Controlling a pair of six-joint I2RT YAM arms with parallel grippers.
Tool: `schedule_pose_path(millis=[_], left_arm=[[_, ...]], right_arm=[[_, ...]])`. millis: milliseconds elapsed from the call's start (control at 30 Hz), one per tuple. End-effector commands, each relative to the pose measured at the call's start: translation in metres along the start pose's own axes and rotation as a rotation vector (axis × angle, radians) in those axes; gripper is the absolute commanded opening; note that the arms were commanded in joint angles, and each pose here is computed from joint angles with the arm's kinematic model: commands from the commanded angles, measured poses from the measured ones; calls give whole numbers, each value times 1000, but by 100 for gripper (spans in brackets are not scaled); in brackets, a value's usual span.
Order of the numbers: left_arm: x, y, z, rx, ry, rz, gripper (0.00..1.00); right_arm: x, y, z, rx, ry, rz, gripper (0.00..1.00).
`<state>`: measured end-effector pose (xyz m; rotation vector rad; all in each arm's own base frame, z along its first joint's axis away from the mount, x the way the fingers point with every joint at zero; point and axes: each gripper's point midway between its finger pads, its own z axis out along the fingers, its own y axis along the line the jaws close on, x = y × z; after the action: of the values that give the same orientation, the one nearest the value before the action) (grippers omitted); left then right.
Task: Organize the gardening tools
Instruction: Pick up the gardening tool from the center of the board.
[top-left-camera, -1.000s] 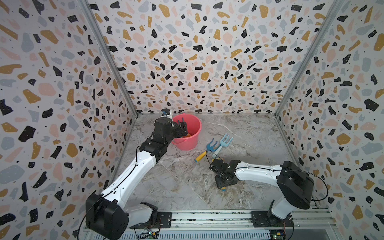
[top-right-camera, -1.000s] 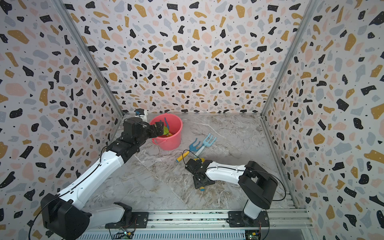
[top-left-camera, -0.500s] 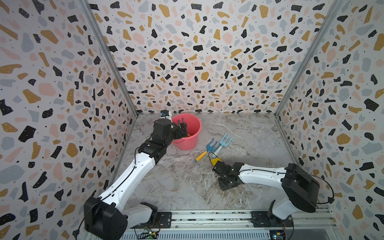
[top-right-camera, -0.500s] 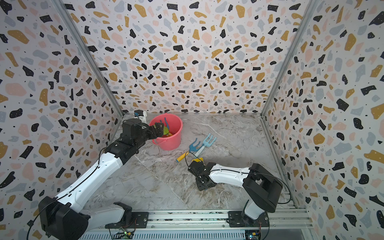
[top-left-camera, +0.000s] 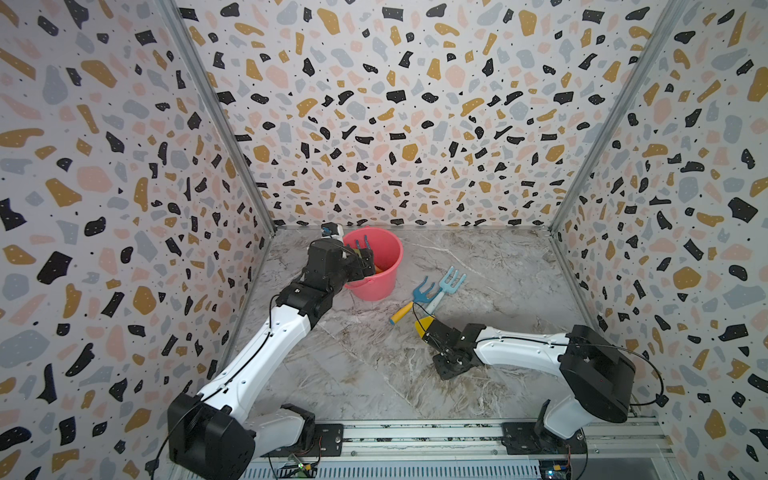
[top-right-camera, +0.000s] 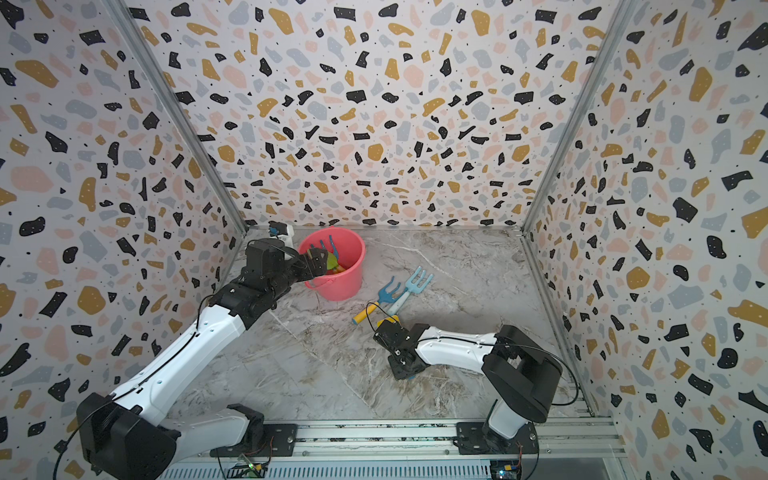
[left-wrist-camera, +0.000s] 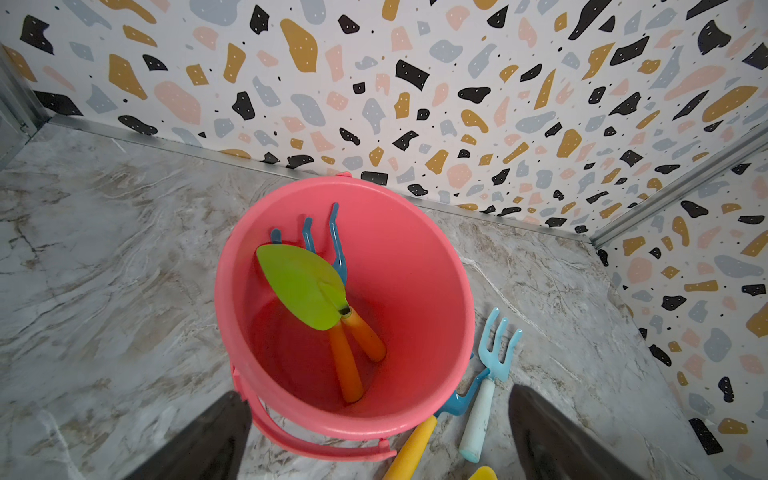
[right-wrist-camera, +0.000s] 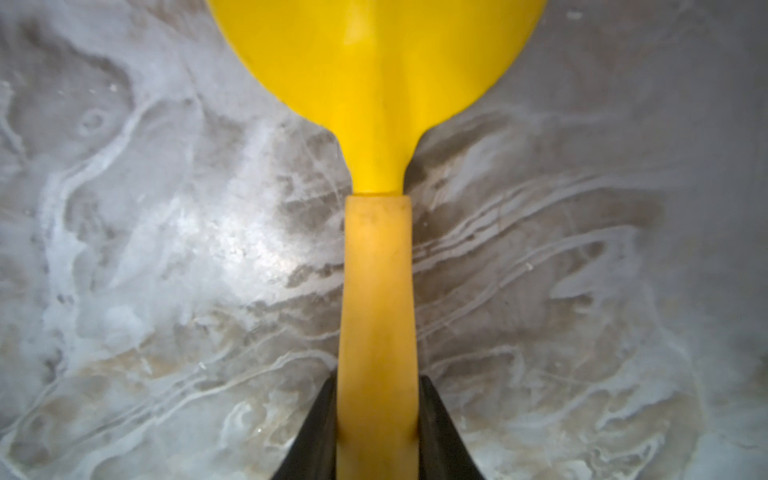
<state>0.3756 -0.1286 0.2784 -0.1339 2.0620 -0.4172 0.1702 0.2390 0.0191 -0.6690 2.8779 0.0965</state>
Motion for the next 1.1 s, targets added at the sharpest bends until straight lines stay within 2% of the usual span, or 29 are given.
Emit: schedule_pose_path(millis=[0, 167, 500, 733, 967, 1067], left_arm=[[-9, -2, -15, 10, -17, -43, 99], [-1, -14, -28, 72, 59, -92, 99], [43, -69, -37, 379, 320, -180, 99], [76, -110, -41, 496, 466, -89, 99], [93, -138, -36, 601, 557, -43, 100], [101, -144, -33, 613, 590, -23, 94]], right_arm=[[-13, 6, -14, -41, -89, -54, 1], [-21, 10, -38, -97, -193, -109, 0], [-51, 10, -89, -144, -447, -128, 0], [-73, 17, -120, -176, -593, -150, 0], [-80, 20, -136, -198, -650, -174, 0], [-79, 21, -138, -205, -652, -177, 0]])
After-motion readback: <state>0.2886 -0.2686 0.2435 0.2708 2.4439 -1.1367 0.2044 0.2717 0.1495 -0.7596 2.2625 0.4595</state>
